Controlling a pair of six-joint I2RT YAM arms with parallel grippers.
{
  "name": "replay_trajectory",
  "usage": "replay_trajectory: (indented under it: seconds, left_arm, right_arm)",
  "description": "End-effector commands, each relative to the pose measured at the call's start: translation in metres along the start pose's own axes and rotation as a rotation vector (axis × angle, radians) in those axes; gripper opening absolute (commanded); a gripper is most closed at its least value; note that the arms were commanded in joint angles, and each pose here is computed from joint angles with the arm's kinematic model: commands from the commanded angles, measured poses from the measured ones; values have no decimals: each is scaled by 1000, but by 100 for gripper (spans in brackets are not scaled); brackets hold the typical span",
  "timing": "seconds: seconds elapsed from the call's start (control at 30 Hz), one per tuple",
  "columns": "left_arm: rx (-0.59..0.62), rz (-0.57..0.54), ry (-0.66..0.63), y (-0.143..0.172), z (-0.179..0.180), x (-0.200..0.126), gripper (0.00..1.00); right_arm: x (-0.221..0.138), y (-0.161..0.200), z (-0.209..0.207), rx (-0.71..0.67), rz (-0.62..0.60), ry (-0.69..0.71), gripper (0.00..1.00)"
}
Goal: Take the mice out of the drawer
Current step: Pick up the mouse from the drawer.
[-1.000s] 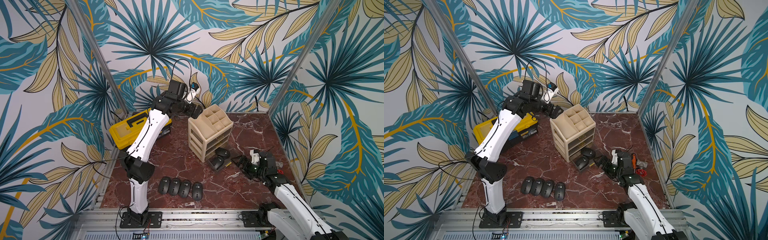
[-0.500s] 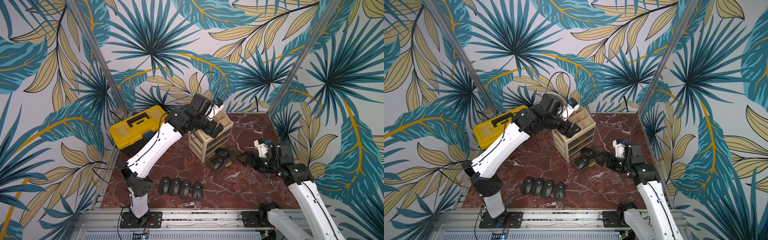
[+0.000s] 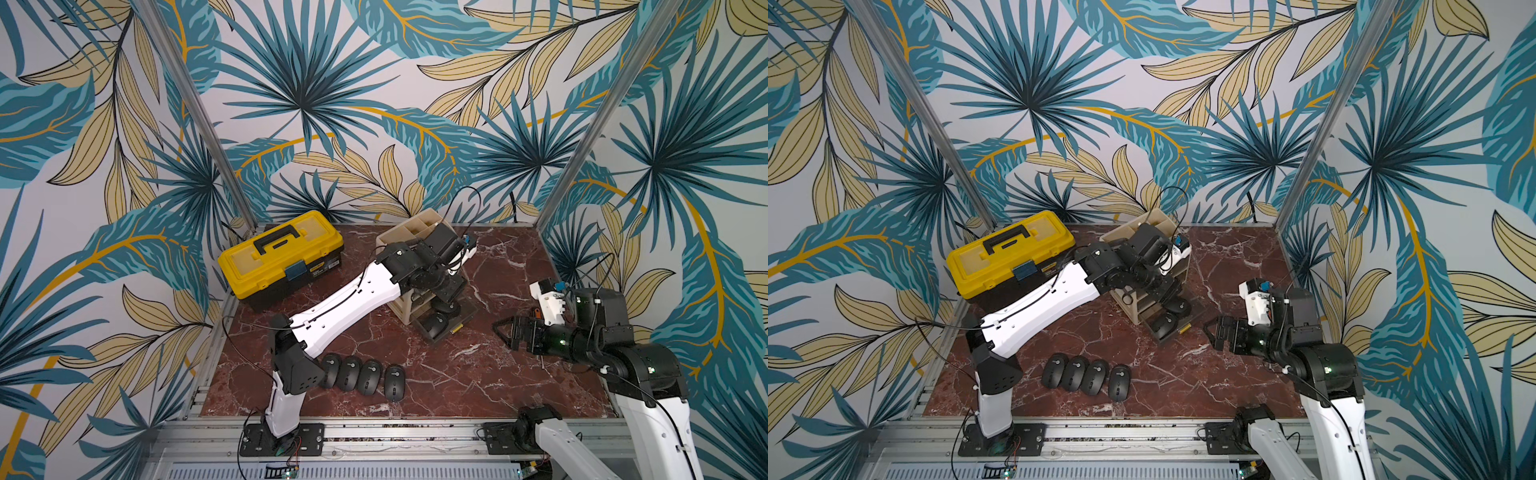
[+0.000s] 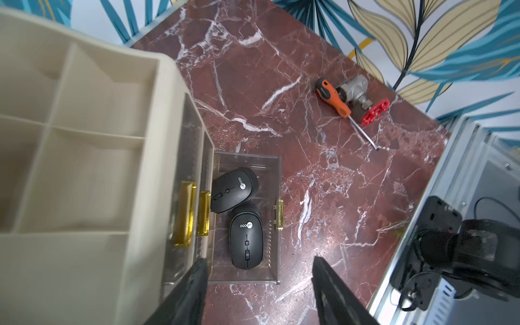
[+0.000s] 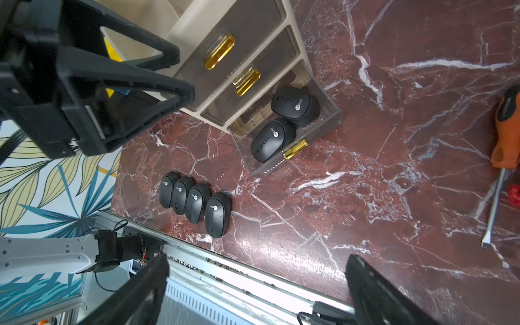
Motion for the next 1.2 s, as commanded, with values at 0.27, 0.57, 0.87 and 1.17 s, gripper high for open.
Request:
replay_trajectory:
  seconds: [0.27, 0.57, 0.87, 1.17]
  left_arm:
    - [109, 221, -69, 33, 7, 71, 57]
    - [157, 333, -91, 46, 15, 103, 51]
    - [149, 418, -49, 60, 21, 118, 56]
    - [127, 421, -40, 62, 29, 130, 58]
  right_arm:
    - [-3, 14, 0, -7, 41, -21, 99]
    - [-1, 16, -1, -3, 42, -27, 99]
    - [4, 17, -2, 5, 48, -33, 99]
    - [4, 18, -2, 6, 43, -34, 99]
Point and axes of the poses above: each gripper's point midway between its finger pads, its own x axis out along the fingers, its own z axis along the line the jaws close on, y = z × x, the point moved 9 cm from there along -x, back along the fingers, and after that the axes turned 3 degrees about -x, right-handed, at the moved point
